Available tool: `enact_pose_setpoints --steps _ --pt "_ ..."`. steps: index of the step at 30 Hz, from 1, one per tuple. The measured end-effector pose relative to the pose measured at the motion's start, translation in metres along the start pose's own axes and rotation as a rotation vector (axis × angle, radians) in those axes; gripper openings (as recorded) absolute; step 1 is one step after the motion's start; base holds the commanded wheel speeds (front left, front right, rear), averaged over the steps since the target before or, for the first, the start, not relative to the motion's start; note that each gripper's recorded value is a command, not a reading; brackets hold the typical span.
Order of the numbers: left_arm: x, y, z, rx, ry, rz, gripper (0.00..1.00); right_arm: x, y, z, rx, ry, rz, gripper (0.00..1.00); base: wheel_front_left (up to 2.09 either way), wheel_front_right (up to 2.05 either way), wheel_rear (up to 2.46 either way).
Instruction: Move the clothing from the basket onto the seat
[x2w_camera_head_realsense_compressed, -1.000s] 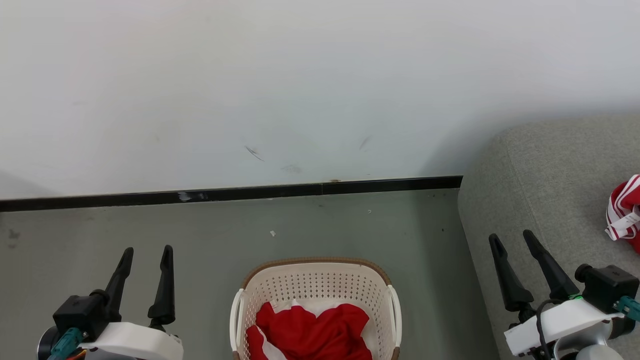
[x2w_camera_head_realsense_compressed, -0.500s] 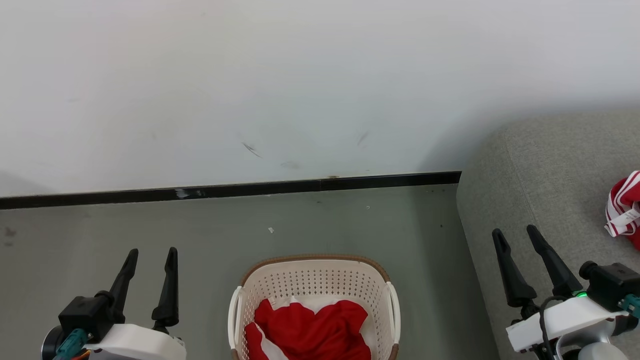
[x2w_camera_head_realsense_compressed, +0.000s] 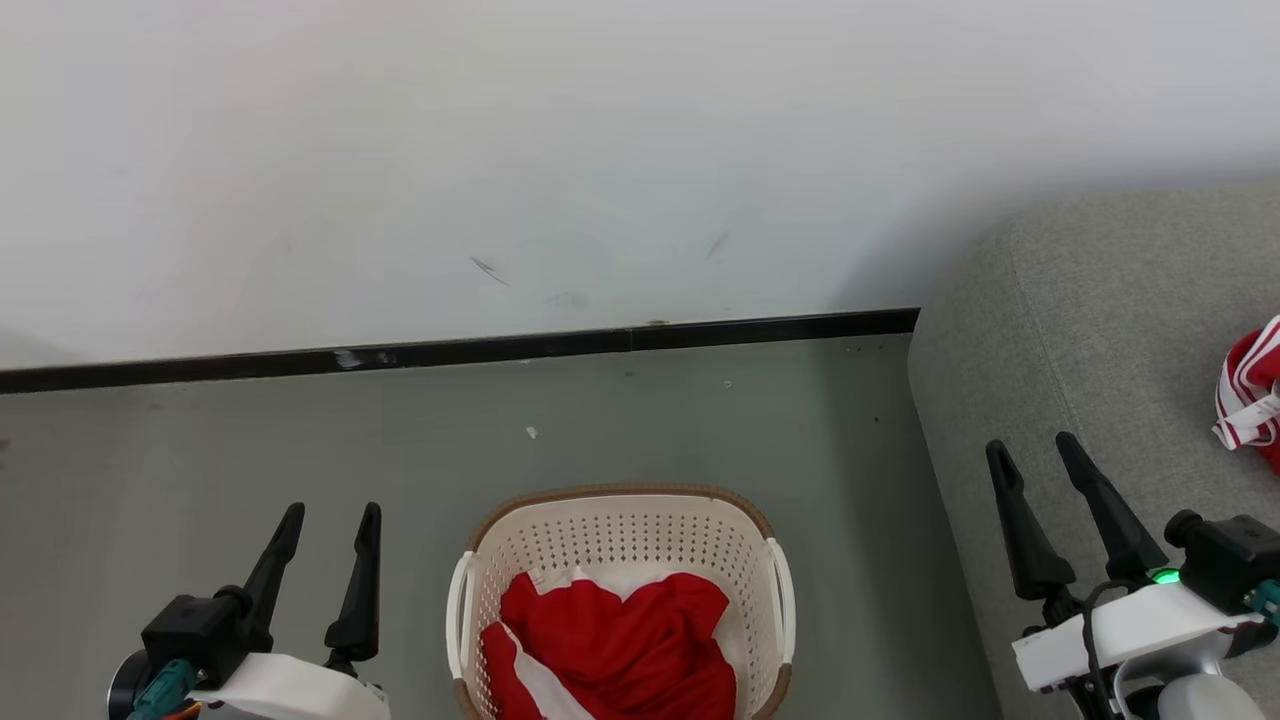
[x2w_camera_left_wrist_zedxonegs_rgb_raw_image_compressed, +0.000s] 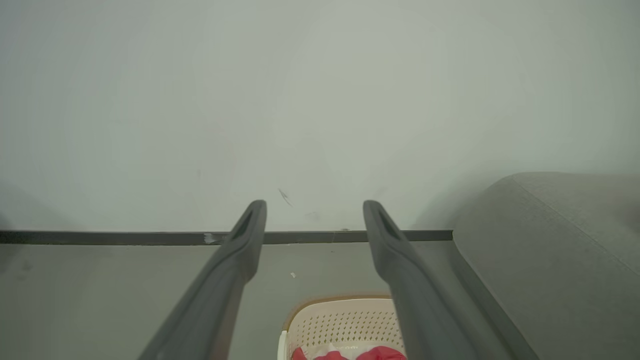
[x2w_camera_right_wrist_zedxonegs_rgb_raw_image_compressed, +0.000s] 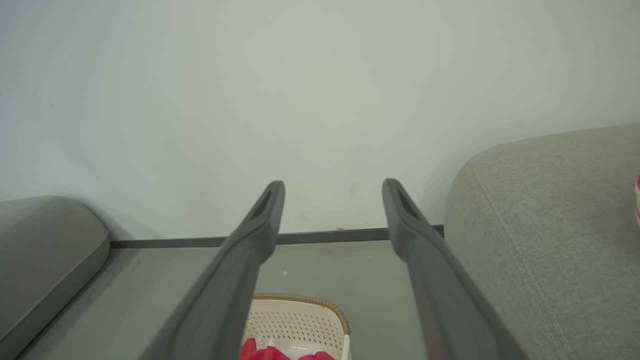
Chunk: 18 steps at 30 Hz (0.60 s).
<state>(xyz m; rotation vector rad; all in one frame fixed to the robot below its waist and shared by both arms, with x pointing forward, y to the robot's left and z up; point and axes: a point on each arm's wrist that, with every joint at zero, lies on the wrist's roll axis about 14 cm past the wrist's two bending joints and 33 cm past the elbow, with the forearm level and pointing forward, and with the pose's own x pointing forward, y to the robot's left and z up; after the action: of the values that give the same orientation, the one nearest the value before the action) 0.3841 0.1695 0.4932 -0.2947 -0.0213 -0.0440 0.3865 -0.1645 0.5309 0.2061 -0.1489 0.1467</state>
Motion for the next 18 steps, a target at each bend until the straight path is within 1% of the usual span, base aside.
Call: enact_pose_setpoints --steps 7,13,18 --pt "0.006 -0.002 -0.013 -0.001 0.037 -0.014 1.00 0.004 -0.005 -0.007 -0.004 0.016 -0.011 1.00 0.00 0.00 0.00" --pt "0.020 -0.008 -0.019 0.013 0.050 -0.049 1.00 0.016 -0.008 -0.005 -0.020 0.003 -0.011 1.00 0.00 0.00 0.00" --pt "0.031 -0.013 -0.029 0.017 0.073 -0.082 1.00 0.021 -0.012 -0.011 -0.020 0.015 -0.020 1.00 0.00 0.00 0.00"
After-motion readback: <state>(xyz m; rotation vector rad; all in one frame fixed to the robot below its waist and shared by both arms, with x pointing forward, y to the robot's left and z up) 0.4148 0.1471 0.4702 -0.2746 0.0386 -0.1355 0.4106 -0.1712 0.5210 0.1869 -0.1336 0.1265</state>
